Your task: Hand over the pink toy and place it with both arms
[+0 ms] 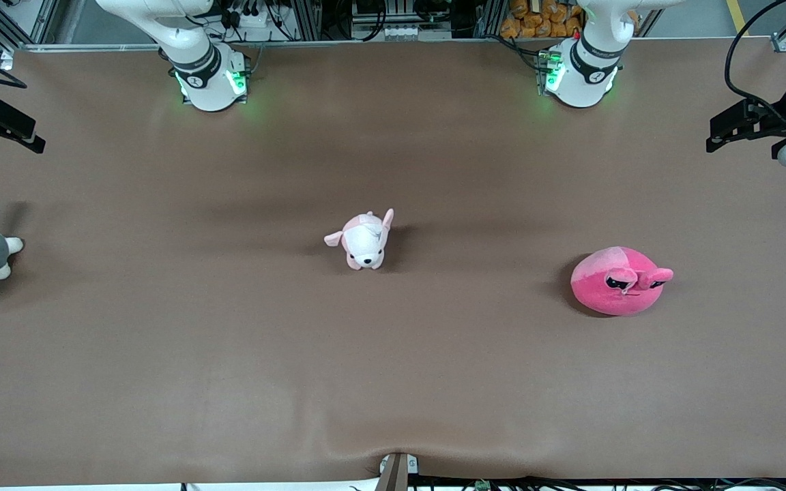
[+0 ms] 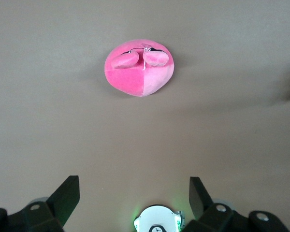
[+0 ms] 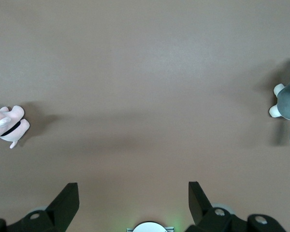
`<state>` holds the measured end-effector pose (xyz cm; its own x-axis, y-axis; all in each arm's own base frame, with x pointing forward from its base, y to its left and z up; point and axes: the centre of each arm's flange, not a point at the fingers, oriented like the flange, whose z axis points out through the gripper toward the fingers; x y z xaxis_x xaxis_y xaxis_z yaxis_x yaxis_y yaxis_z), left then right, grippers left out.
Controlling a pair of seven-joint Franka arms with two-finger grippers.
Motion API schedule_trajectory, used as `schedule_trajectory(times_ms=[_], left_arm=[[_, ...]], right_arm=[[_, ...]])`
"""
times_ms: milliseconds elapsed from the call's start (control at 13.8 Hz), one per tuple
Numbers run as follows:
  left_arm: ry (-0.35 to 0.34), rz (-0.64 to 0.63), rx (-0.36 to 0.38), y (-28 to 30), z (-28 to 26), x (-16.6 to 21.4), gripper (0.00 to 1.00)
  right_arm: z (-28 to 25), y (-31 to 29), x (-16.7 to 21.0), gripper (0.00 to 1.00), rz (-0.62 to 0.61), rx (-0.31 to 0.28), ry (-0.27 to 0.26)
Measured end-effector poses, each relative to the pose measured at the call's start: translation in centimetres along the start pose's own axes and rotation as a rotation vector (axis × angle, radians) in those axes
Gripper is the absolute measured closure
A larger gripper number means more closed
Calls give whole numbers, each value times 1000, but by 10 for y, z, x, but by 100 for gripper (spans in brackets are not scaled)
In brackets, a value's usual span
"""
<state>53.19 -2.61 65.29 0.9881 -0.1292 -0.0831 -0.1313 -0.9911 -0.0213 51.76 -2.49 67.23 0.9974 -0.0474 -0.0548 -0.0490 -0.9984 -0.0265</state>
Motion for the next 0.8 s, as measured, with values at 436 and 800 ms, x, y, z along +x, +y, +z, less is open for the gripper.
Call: schedule_trajectory(times_ms=[436, 800], left_arm=[[-3, 9, 1, 6, 1, 1, 0], [-85, -268, -12, 0, 49, 33, 0]], right_arm=[[1, 0, 1, 0, 0, 0, -2], [1, 0, 1, 0, 1, 0, -3]])
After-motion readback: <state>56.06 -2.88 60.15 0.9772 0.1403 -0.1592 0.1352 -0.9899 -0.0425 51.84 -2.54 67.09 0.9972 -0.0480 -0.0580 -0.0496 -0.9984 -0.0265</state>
